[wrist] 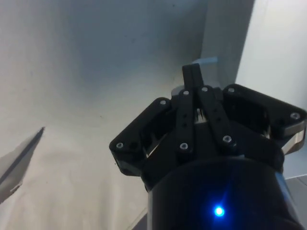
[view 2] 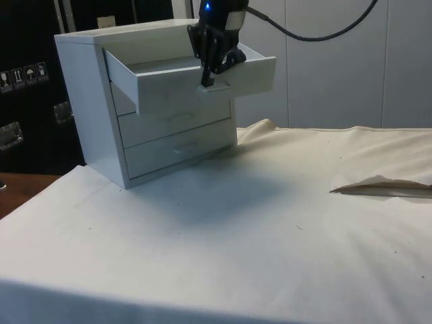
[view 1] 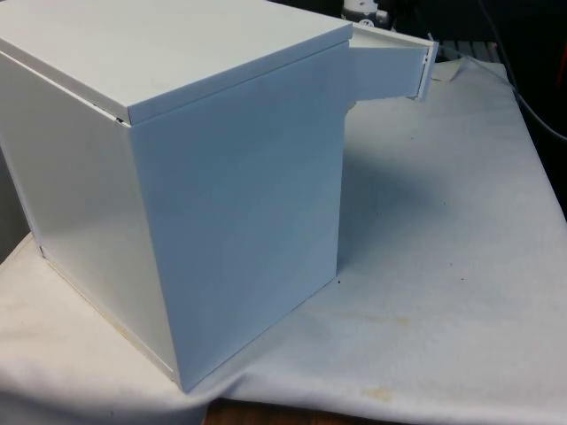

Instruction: Open the drawer, then close it.

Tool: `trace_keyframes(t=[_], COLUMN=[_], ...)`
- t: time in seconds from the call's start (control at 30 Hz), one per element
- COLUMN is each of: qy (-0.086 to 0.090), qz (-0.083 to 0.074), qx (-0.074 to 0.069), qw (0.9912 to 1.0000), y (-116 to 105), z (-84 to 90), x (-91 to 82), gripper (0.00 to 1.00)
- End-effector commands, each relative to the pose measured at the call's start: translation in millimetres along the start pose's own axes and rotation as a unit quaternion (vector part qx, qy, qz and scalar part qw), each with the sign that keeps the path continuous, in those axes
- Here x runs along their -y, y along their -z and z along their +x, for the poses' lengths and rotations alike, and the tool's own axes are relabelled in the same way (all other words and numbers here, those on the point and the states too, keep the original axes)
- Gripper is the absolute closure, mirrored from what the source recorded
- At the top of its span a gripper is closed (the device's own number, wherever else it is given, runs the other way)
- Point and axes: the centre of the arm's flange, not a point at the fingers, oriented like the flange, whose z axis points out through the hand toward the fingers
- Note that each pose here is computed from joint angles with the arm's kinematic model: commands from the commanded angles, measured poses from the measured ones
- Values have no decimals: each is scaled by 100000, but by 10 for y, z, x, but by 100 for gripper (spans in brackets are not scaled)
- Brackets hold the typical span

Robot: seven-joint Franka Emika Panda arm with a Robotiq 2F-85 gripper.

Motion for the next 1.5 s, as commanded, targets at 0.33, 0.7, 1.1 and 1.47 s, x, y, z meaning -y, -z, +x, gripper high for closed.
trace_keyframes(t=[0.33,0.7,1.1,1.47], qy=[856,950,1055,964], qz=[-1369,-1999,-1813,-1882], qx=[4046,7588,10948,14376], qw=[99905,99687,99377,98939], y=[-76,-121,-140,-139], z=[40,57,25,51], x=[-127,-228,-234,-295], gripper=[100,100,100,100])
